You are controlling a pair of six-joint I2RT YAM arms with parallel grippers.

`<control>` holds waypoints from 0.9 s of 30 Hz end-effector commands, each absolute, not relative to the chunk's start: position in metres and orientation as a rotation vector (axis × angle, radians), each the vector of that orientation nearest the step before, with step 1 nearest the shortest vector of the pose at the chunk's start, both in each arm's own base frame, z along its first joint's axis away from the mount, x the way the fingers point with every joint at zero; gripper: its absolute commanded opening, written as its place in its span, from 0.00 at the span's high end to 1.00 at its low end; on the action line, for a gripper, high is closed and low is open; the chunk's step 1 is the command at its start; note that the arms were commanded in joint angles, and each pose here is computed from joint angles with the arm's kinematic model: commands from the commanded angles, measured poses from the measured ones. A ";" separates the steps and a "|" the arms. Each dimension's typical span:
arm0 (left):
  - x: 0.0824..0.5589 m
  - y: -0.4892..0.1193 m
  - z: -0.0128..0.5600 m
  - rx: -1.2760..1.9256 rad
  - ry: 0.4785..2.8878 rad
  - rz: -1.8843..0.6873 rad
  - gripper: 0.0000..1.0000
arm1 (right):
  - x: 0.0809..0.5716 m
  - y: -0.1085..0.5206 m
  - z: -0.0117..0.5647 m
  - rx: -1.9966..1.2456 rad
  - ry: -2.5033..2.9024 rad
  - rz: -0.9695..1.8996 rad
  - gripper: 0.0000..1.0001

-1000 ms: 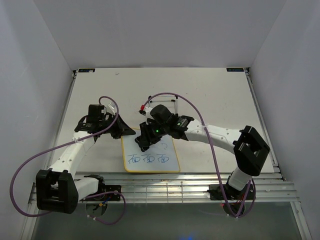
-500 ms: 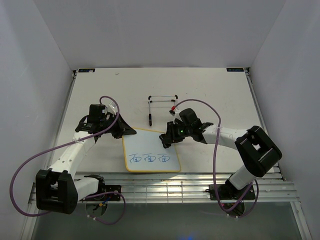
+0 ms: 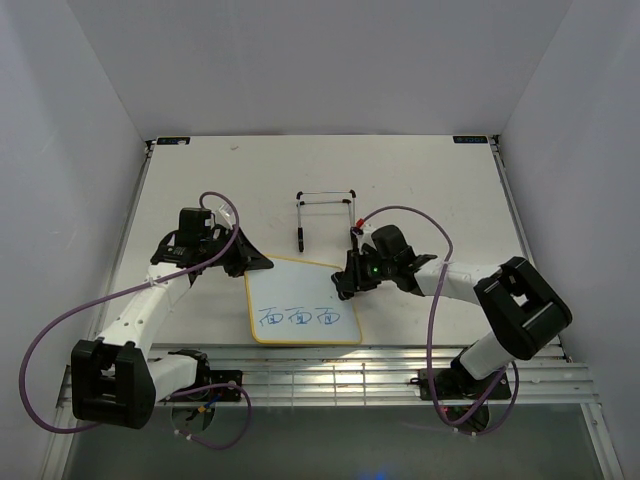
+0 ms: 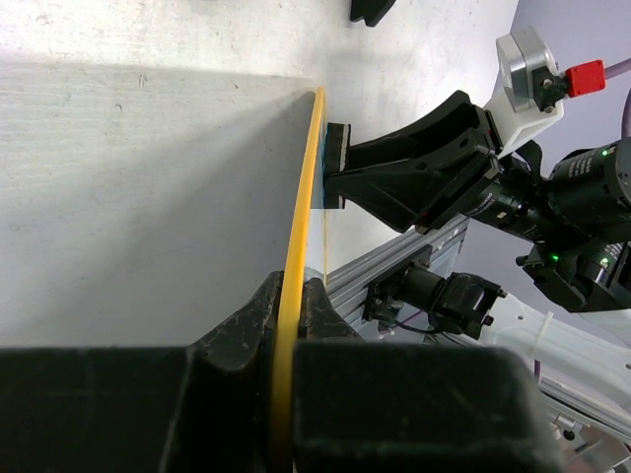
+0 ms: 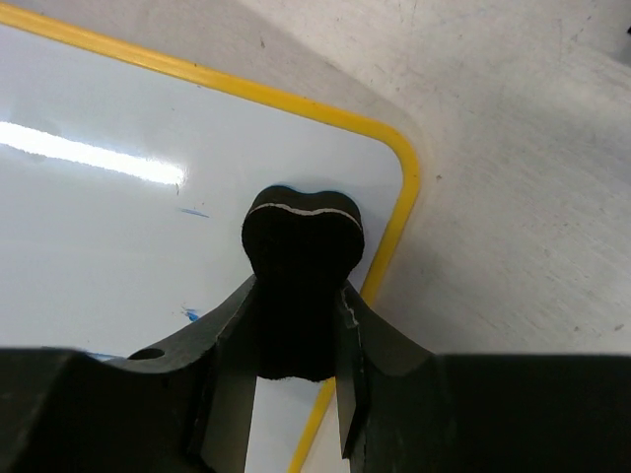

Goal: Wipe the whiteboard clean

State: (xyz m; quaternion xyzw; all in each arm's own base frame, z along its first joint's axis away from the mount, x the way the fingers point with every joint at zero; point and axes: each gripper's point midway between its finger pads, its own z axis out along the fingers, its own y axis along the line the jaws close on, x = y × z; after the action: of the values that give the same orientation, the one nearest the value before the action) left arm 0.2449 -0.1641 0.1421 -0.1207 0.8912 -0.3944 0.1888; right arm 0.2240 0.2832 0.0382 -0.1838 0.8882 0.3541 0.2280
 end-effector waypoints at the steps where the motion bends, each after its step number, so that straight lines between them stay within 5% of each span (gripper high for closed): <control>1: 0.271 -0.105 0.099 -0.221 2.489 -0.540 1.00 | 0.164 0.260 0.003 -0.606 2.636 1.007 0.90; 16: 0.271 -0.104 0.098 -0.230 2.492 -0.528 1.00 | 0.131 0.367 0.099 -0.862 2.352 1.347 0.91; 27: 0.271 -0.103 0.098 -0.236 2.494 -0.518 1.00 | 0.191 0.279 0.008 -0.562 2.681 0.830 0.92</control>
State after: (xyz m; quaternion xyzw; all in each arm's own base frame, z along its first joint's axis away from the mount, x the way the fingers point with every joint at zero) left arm 0.2393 -0.1624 0.1421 -0.1158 0.8939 -0.3918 0.1847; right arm 0.1928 0.3203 0.0673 -0.2237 0.8749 0.3848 0.1908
